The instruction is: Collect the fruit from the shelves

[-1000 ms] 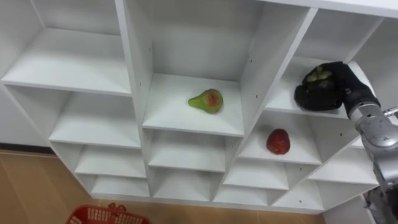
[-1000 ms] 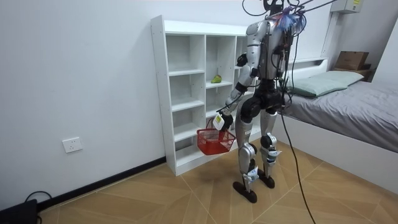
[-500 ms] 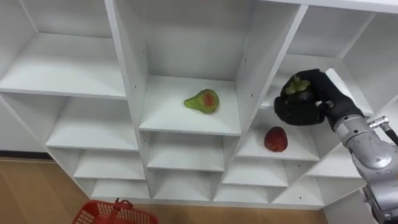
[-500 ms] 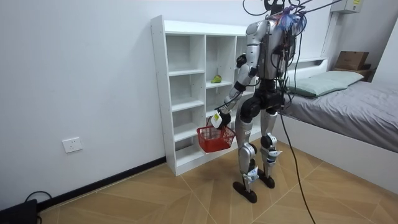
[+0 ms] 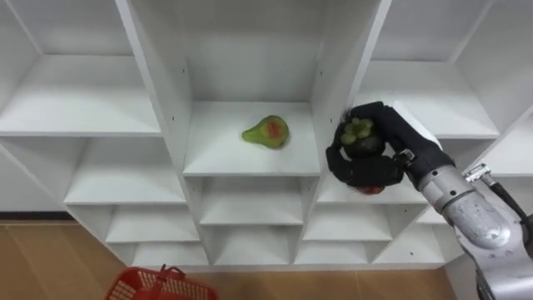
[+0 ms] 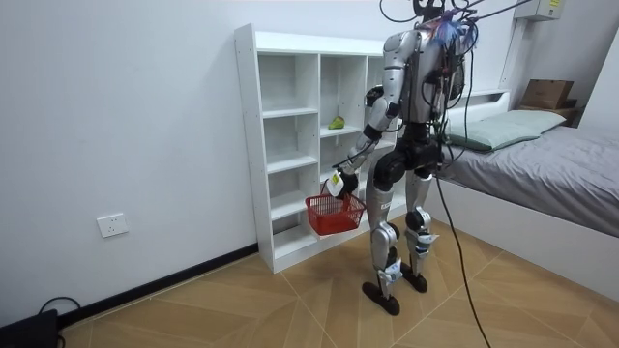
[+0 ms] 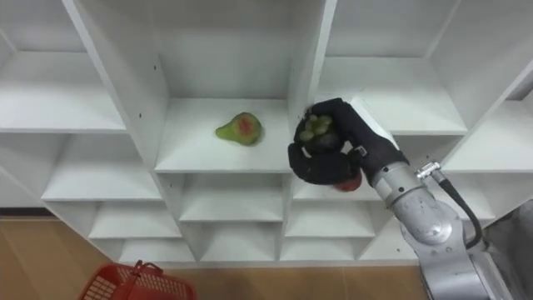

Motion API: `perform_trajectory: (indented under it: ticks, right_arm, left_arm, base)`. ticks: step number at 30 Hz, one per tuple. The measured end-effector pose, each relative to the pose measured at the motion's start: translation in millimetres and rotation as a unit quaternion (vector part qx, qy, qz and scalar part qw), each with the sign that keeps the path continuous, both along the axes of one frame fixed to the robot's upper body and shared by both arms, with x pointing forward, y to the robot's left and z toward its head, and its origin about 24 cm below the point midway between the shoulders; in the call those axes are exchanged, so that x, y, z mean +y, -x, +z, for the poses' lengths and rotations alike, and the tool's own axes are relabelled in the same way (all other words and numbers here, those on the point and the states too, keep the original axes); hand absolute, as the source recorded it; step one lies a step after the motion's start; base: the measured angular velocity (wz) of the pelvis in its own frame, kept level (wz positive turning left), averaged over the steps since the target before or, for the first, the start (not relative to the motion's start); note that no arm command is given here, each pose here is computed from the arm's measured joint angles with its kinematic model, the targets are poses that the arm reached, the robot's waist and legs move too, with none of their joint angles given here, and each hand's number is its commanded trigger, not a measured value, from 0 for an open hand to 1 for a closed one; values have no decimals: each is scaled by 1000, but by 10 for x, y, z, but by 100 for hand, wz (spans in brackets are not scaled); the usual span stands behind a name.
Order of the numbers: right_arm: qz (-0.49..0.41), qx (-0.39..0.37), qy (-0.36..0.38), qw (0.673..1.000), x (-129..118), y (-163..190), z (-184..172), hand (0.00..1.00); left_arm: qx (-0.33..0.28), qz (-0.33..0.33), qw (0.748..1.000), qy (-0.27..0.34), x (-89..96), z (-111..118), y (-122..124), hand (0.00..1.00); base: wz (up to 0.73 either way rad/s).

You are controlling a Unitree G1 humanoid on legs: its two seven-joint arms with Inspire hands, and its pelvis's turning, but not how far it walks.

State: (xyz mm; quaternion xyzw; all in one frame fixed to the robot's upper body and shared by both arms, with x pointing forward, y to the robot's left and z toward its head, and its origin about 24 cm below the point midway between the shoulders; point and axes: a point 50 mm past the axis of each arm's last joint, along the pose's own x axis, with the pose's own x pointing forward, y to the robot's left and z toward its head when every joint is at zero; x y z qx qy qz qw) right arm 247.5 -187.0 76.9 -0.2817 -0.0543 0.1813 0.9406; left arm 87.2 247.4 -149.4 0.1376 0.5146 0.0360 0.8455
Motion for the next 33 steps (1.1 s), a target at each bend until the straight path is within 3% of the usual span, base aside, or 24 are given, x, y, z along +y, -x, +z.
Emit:
perform_trajectory:
  ticks: [5,12,27,33]
  right_arm:
    - [27,-26,-15,999,125,37,133,100]
    - [72,3,-15,997,216,165,65,100]
    - [56,59,-89,993,438,183,-267,100]
    - [44,54,-110,992,464,70,-334,100]
  left_arm:
    - [-3,-3,1000,9,-41,-4,-25,100]
    - [-14,-27,999,15,-100,10,-117,100]
    - [-121,-75,990,20,-374,205,-671,100]
    - [-170,-64,982,43,-443,324,-929,100]
  base:
    - [0]
    - [-4]
    - [-3]
    - [2]
